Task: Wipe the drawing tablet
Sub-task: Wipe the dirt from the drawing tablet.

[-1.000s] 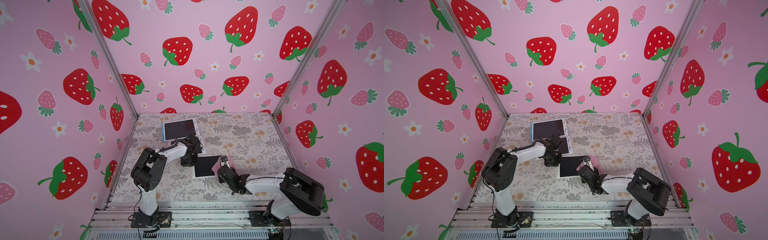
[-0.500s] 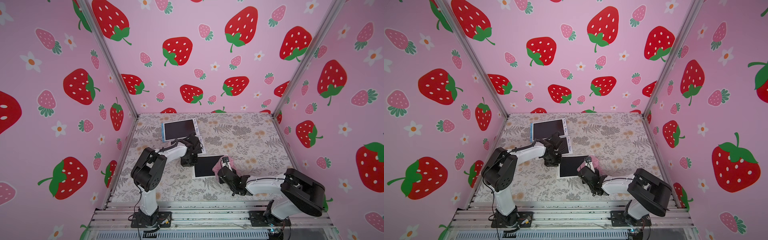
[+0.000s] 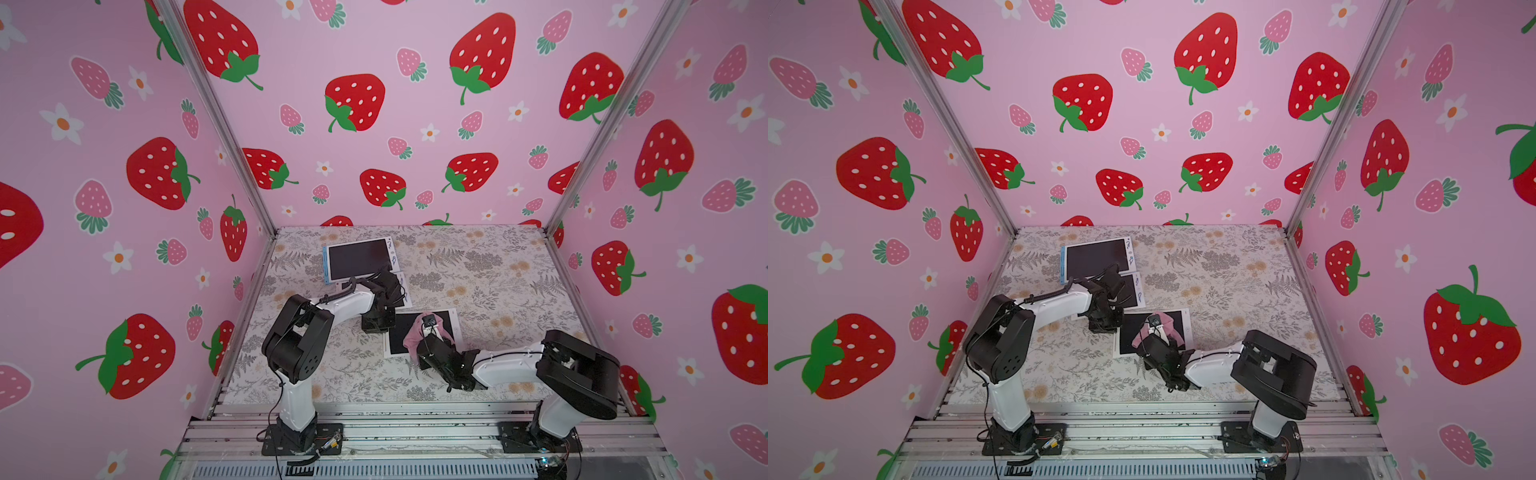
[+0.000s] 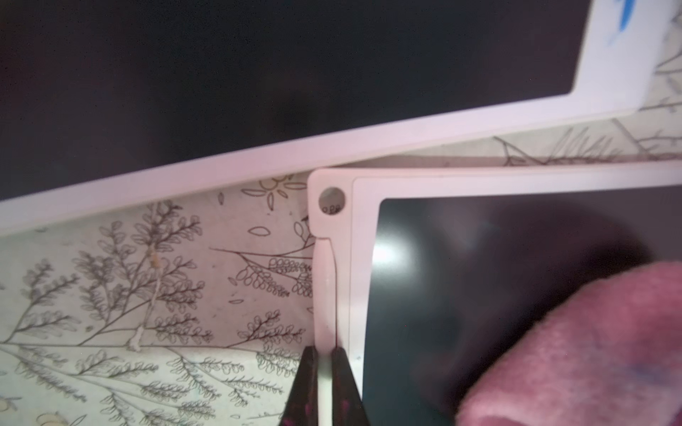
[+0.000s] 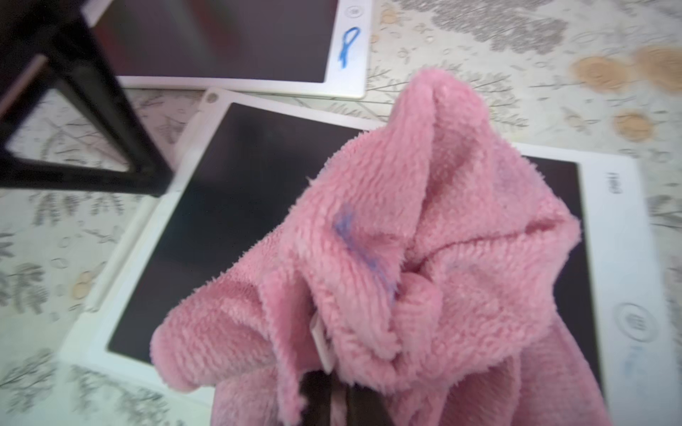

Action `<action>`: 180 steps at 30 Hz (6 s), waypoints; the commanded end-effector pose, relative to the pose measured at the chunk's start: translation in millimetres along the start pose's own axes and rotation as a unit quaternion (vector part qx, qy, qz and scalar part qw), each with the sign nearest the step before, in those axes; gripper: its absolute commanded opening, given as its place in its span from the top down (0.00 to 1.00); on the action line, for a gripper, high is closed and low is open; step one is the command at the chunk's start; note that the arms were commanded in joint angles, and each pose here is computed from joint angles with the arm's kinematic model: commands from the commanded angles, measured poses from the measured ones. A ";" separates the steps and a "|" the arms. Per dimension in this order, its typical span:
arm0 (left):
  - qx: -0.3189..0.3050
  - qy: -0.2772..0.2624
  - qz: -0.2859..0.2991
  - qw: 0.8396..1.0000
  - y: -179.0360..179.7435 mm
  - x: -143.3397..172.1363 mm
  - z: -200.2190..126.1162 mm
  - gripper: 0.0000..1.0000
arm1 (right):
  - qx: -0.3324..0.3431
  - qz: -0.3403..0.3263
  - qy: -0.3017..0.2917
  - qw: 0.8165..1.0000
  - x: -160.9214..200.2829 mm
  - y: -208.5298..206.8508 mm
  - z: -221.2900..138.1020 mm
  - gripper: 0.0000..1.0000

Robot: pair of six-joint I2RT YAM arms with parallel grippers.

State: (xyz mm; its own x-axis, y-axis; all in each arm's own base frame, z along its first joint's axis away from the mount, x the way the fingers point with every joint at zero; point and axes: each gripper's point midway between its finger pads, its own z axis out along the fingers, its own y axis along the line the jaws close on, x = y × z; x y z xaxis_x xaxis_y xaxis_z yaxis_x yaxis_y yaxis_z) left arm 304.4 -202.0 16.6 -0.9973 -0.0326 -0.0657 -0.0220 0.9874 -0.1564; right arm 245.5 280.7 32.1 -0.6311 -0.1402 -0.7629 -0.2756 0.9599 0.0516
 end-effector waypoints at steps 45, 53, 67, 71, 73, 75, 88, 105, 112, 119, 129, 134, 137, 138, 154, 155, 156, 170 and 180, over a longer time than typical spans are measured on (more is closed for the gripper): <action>-0.081 0.068 -0.002 0.994 40.9 31.5 43.5 0.93 | 0.133 0.069 0.103 0.983 13.4 -99.9 -11.1 1.00; -0.074 0.071 -0.002 0.995 40.0 34.7 47.3 0.93 | 0.125 0.061 0.099 0.985 11.1 -111.4 -15.3 1.00; -0.075 0.074 0.001 0.994 41.4 38.1 46.4 0.98 | 0.162 0.106 0.137 0.971 40.6 -144.2 -18.4 1.00; -0.076 0.072 0.002 0.995 41.1 36.3 45.3 0.98 | 0.106 0.055 0.122 0.985 25.5 -87.4 -14.6 1.00; -0.076 0.072 0.003 0.994 40.6 35.4 44.9 0.98 | 0.098 0.042 0.121 0.987 21.1 -70.4 -11.0 1.00; -0.076 0.072 0.002 0.994 40.4 35.5 44.7 0.98 | 0.121 0.060 0.124 0.983 24.6 -85.2 -11.3 1.00; -0.069 0.074 -0.004 0.995 38.6 37.5 48.5 0.98 | 0.065 0.023 0.137 0.988 31.2 -35.7 -22.6 1.00; -0.074 0.078 -0.005 0.994 40.4 39.6 50.1 0.98 | 0.033 0.018 0.159 0.987 9.2 17.9 -1.2 1.00; -0.076 0.077 -0.005 0.994 40.8 39.7 50.5 0.98 | 0.092 0.048 0.166 0.981 26.2 -35.5 -2.8 1.00; -0.074 0.076 -0.008 0.994 40.0 38.9 50.5 0.98 | 0.165 0.094 0.165 0.968 49.4 -110.7 -28.4 1.00; -0.054 0.091 -0.008 0.994 38.2 49.6 59.2 1.00 | -0.009 0.027 0.085 0.996 -17.0 27.1 29.5 1.00; -0.047 0.092 -0.003 0.995 37.9 51.6 60.0 1.00 | 0.096 0.135 0.100 0.981 -8.1 -75.5 47.5 1.00; -0.035 0.088 -0.001 0.996 33.1 49.1 61.0 1.00 | 0.132 0.124 0.105 0.978 2.5 -119.1 36.6 1.00; -0.034 0.085 -0.001 0.996 32.5 47.9 61.3 1.00 | 0.125 0.108 0.104 0.981 1.2 -118.1 35.6 1.00; 0.051 0.108 -0.008 0.993 12.5 65.4 64.4 1.00 | 0.121 0.126 0.109 0.979 -8.2 -87.3 61.9 1.00; 0.056 0.110 -0.009 0.992 10.7 66.3 64.3 1.00 | 0.124 0.118 0.105 0.980 -7.0 -96.3 55.9 1.00; 0.061 0.111 -0.010 0.992 9.3 66.3 64.0 1.00 | 0.118 0.107 0.102 0.982 -6.6 -97.5 52.7 1.00; 0.046 0.130 -0.024 0.990 13.6 71.2 67.2 1.00 | 0.101 0.130 0.090 0.982 -24.5 -67.7 65.7 1.00; 0.037 0.137 -0.036 0.989 16.5 73.1 70.3 1.00 | -0.005 0.042 0.081 0.996 -40.2 36.2 76.8 1.00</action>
State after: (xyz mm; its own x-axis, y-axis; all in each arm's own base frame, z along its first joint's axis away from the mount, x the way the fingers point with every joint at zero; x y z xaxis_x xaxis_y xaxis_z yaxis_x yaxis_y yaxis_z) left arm 303.6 -251.6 10.8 -0.9992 -0.0165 -0.0375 0.0045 0.8651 -0.5016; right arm 337.1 317.2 33.9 -0.7218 0.0109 -0.6920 -0.1373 0.9777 0.1587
